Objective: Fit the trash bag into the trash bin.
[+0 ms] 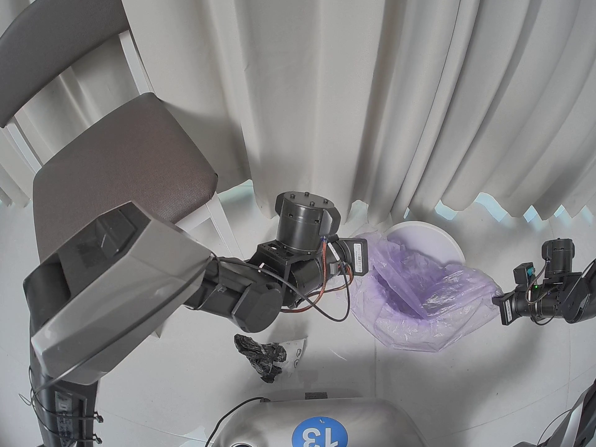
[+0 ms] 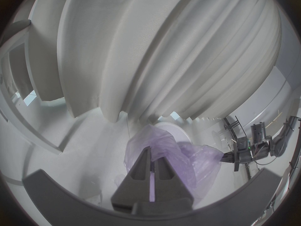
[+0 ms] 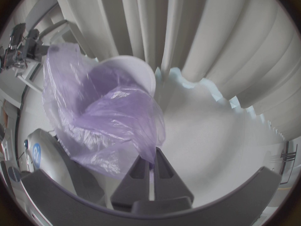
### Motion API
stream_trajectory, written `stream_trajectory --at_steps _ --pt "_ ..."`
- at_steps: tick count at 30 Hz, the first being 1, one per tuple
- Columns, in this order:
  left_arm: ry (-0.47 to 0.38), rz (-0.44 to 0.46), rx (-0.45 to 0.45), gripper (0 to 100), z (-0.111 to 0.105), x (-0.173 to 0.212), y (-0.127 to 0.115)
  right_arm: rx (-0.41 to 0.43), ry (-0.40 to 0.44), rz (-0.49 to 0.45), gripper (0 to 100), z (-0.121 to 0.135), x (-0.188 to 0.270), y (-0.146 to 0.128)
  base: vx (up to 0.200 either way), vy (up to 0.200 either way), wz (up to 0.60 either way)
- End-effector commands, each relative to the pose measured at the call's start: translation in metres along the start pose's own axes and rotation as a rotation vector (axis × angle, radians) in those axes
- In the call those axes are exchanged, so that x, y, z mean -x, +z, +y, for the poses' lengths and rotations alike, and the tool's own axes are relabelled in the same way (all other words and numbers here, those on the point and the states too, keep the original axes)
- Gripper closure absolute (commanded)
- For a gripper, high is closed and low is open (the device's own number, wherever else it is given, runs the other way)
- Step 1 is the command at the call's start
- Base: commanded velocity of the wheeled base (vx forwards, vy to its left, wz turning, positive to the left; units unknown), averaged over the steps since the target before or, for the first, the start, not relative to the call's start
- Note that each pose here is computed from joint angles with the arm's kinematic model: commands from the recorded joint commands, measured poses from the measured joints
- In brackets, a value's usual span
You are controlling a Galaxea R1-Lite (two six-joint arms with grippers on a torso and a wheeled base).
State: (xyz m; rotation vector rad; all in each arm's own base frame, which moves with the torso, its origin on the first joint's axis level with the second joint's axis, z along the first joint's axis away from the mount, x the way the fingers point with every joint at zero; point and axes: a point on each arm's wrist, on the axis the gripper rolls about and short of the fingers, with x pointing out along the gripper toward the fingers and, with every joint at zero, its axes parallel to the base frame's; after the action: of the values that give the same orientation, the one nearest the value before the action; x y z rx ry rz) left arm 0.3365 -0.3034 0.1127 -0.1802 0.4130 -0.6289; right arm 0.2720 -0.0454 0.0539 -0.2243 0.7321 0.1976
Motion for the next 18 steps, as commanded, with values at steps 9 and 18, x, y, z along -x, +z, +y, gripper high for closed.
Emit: stream_trajectory --at_steps 9,18 --pt "-0.025 0.061 -0.016 100 -0.021 0.063 -0.008 0.058 -0.025 0.011 100 -0.006 0.021 -0.001 0.0 0.0 0.0" --pt "0.018 0.123 0.013 100 -0.001 0.042 -0.028 0.083 -0.005 0.062 100 -0.006 0.021 -0.005 0.0 0.0 0.0"
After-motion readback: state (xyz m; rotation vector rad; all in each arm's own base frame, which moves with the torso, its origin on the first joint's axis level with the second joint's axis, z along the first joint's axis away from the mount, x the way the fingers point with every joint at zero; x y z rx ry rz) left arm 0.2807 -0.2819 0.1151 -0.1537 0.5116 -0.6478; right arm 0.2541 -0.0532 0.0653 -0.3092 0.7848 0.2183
